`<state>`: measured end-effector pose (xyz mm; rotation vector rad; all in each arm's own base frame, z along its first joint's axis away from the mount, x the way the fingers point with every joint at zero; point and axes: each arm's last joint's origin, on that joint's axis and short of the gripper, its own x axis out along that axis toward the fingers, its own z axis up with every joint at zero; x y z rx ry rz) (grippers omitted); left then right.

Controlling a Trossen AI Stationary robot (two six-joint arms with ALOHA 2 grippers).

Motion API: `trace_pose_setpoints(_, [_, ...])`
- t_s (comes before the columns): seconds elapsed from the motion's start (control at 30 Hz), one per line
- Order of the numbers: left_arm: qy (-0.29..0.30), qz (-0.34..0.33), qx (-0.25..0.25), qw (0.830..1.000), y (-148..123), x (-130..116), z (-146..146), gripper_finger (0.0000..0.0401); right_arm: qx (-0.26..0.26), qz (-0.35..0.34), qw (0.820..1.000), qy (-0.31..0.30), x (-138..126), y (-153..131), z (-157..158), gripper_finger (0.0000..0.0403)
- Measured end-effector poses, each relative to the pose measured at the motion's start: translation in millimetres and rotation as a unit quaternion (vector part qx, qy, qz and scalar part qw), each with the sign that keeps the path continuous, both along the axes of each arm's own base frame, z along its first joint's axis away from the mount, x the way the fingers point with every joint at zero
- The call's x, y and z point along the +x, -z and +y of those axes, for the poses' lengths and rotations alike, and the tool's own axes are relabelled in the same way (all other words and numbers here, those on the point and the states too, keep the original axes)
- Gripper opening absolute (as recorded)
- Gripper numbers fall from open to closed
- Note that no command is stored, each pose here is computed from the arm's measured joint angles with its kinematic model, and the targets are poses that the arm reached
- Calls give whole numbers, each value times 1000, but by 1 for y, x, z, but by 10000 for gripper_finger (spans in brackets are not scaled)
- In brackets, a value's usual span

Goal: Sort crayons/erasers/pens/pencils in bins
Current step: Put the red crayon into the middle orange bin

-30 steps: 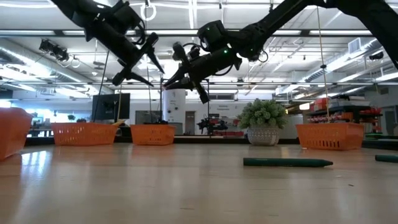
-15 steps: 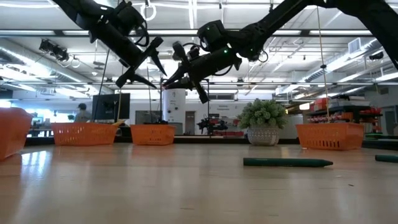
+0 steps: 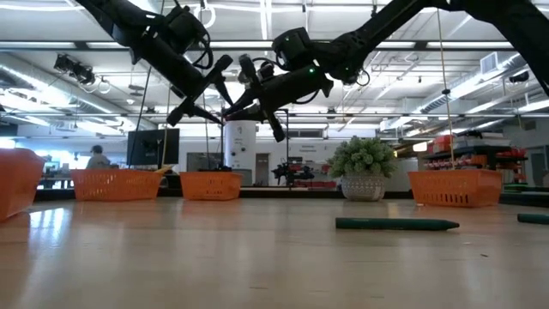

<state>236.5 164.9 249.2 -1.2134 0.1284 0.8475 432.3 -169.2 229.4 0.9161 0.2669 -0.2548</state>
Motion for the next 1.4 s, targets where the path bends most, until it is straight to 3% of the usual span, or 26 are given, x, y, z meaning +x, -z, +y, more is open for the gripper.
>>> trace_pose_setpoints(0.77, [2, 9, 11, 1000, 0, 1, -1, 179, -10, 8, 1000, 13, -1, 1, -2, 35])
trace_pose_setpoints(0.93, [4, 13, 12, 1000, 1, 0, -1, 145, -6, 13, 1000, 13, -1, 2, -2, 35])
trace_pose_setpoints(1.23, [22, 33, 40, 998, 0, -1, 2, 36, -12, 13, 1000, 9, -1, 2, -2, 46])
trace_pose_setpoints(1.4, [22, 46, 57, 997, 0, -6, 8, 33, 4, 13, 1000, -2, -1, 3, 0, 88])
